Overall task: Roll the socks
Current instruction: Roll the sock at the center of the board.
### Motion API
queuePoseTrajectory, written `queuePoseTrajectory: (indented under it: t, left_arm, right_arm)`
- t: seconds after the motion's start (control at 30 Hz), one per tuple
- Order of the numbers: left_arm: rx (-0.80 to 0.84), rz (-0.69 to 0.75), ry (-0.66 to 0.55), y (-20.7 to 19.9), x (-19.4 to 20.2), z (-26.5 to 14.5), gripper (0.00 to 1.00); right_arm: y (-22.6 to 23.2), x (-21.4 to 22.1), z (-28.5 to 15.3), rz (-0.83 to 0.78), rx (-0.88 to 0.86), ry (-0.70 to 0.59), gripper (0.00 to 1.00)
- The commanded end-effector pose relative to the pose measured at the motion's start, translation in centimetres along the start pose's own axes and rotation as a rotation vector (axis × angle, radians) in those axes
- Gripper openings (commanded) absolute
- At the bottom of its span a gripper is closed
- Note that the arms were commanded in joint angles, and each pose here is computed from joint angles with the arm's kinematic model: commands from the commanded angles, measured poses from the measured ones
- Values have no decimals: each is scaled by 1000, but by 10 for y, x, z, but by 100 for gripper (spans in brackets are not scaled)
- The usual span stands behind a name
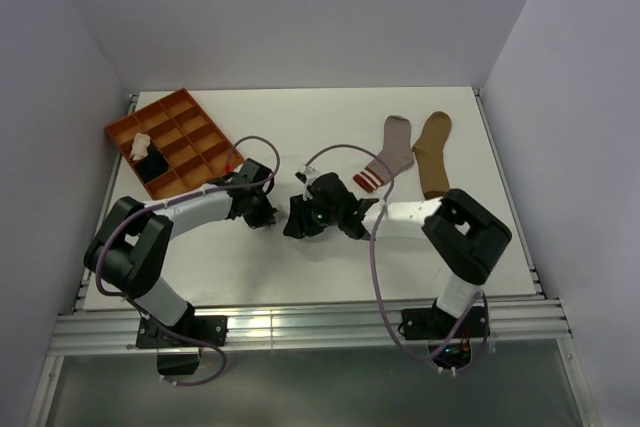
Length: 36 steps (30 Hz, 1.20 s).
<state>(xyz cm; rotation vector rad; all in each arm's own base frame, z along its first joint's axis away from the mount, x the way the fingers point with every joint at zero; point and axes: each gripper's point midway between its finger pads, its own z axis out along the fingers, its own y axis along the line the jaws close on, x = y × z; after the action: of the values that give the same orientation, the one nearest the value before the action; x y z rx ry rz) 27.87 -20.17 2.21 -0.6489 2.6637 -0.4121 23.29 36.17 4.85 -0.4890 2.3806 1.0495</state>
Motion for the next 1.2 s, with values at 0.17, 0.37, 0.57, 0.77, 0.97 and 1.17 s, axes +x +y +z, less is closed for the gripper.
queuePoseTrajectory:
  t: [0.17, 0.37, 0.57, 0.77, 0.97, 1.17]
  left_arm:
    - [-159, 113, 40, 25, 0, -2, 0]
    - [-151, 119, 63, 24, 7, 0, 0]
    - [-147, 131, 68, 22, 9, -1, 0]
    - [-150, 136, 74, 24, 11, 0, 0]
    - [-146, 133, 81, 23, 13, 2, 1]
    - [-142, 123, 92, 25, 17, 4, 0]
  right_arm:
    - [29, -28, -26, -422, 298, -250, 49]
    - [36, -20, -10, -547, 403, -244, 50]
    - [35, -11, 6, -618, 452, -224, 50]
    - [29, -3, 18, -638, 461, -183, 50]
    - [25, 9, 29, -635, 450, -144, 48]
    - [21, 15, 36, -639, 449, -122, 40]
